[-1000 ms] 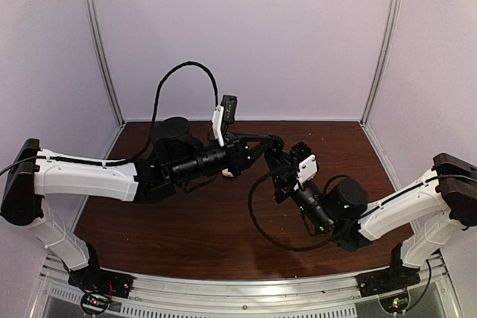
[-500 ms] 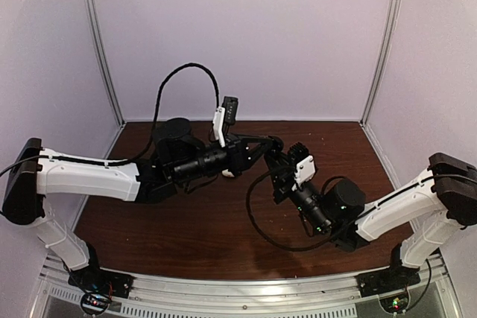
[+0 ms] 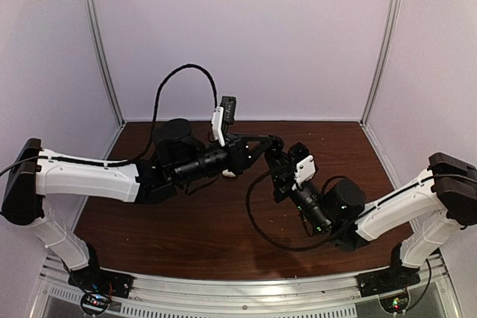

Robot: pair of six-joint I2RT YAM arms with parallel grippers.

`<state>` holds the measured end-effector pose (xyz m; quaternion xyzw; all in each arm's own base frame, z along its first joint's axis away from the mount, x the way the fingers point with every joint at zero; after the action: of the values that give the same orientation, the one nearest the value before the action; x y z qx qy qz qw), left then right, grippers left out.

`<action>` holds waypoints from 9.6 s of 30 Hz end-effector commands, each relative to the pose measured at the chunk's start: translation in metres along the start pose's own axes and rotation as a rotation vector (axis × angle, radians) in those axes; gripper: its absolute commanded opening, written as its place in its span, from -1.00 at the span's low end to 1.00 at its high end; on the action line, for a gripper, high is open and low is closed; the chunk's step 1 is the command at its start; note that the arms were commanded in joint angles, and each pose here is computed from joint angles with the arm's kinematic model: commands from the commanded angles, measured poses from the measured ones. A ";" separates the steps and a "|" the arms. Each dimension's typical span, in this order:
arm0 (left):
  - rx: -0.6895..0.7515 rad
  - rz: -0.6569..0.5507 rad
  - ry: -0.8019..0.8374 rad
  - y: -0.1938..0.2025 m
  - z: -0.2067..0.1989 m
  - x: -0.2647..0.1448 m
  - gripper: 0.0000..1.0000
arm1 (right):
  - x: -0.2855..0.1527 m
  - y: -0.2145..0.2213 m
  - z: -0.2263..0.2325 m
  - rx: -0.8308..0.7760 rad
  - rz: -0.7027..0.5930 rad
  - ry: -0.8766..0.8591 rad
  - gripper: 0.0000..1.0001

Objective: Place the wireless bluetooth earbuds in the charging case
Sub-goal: Insert the left earbud into the left side groove of the charging case, then close the charging case with the earbuds inside, then place the charging case with the earbuds at the center of the board.

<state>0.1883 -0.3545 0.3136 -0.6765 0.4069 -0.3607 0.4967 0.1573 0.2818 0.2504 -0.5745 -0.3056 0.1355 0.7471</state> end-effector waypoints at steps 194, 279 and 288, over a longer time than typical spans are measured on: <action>0.680 0.222 0.508 -0.017 -0.064 -0.065 0.93 | -0.036 -0.032 0.032 0.258 0.460 -0.887 -1.00; 0.181 0.103 -0.485 -0.004 0.052 -0.159 0.95 | 0.099 0.148 -0.088 0.637 0.910 -0.066 -0.82; 0.155 0.098 -0.503 0.007 0.054 -0.167 0.95 | 0.119 0.181 -0.122 0.714 0.954 0.005 -0.76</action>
<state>0.1677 -0.1890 0.2749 -0.6628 0.2962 -0.1823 0.6631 0.3376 0.3091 0.1008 -0.3787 0.0407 0.5463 0.7460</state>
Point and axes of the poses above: each gripper's point midway between its finger pads, its own x axis out along the fingers, its own z axis along the line the jaws close on, y = z × x, the point moved 10 cm from there along -x, back along the fingers, and after that the axes turned 15 degrees about x, right-handed, at the moved point
